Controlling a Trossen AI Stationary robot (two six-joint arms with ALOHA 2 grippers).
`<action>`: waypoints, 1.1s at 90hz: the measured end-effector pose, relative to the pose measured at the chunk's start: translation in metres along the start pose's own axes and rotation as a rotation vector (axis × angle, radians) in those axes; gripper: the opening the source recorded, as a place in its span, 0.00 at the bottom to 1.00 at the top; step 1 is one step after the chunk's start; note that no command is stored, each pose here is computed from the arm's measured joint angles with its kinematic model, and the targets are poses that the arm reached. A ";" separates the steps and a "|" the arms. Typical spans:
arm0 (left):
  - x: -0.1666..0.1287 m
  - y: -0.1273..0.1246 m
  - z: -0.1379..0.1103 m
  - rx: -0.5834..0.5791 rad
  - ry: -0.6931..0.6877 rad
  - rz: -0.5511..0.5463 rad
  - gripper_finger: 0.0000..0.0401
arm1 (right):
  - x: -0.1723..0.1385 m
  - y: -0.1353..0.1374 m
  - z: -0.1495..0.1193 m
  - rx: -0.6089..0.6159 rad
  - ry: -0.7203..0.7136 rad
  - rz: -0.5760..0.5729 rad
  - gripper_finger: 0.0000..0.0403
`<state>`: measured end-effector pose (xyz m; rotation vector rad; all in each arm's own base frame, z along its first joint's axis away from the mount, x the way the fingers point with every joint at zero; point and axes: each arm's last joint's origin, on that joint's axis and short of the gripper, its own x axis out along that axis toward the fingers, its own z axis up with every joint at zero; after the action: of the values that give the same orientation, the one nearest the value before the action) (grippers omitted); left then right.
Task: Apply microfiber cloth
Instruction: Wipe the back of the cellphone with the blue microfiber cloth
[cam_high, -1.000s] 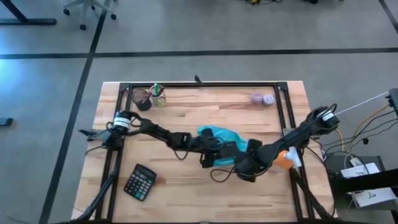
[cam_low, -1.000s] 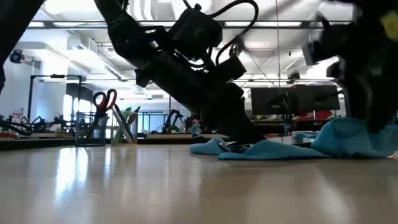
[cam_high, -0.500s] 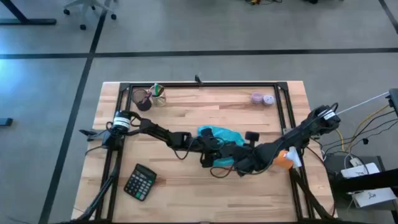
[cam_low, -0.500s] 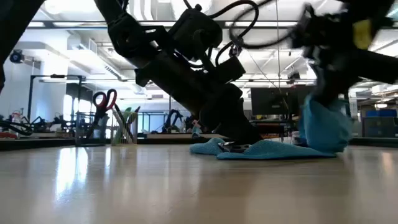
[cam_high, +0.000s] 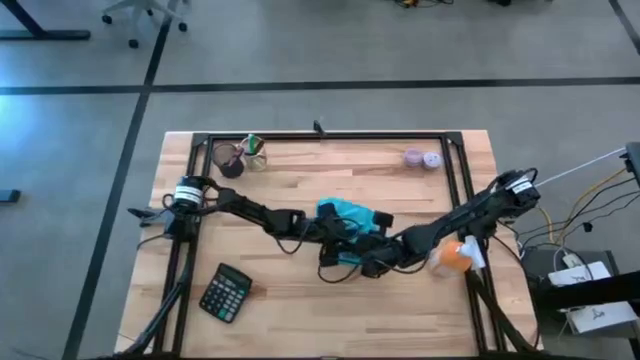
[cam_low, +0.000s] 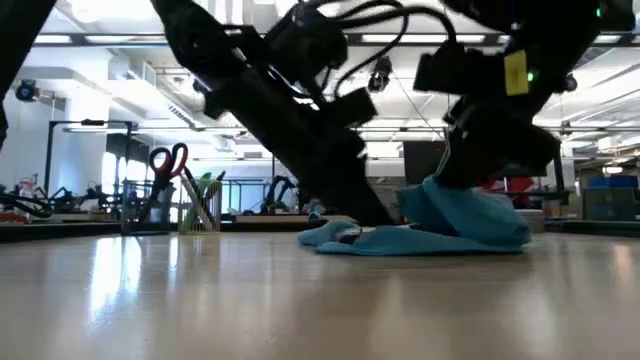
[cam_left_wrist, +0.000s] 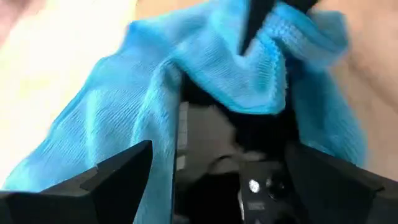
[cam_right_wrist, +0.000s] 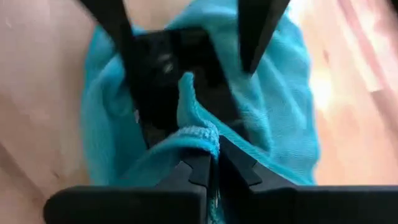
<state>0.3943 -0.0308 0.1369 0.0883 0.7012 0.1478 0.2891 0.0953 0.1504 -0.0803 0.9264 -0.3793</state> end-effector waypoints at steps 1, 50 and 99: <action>-0.002 0.001 0.000 0.000 -0.001 0.011 0.87 | 0.001 0.000 -0.001 0.007 -0.005 0.002 0.00; -0.005 0.019 -0.034 -0.108 -0.100 0.205 0.87 | 0.052 0.025 -0.011 0.166 -0.277 0.044 0.00; -0.005 0.026 -0.047 -0.107 -0.049 0.249 0.87 | 0.061 0.031 -0.012 0.173 -0.343 0.029 0.00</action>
<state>0.3574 -0.0043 0.1076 0.0765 0.6306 0.4199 0.3207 0.1035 0.0895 0.0262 0.5530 -0.4030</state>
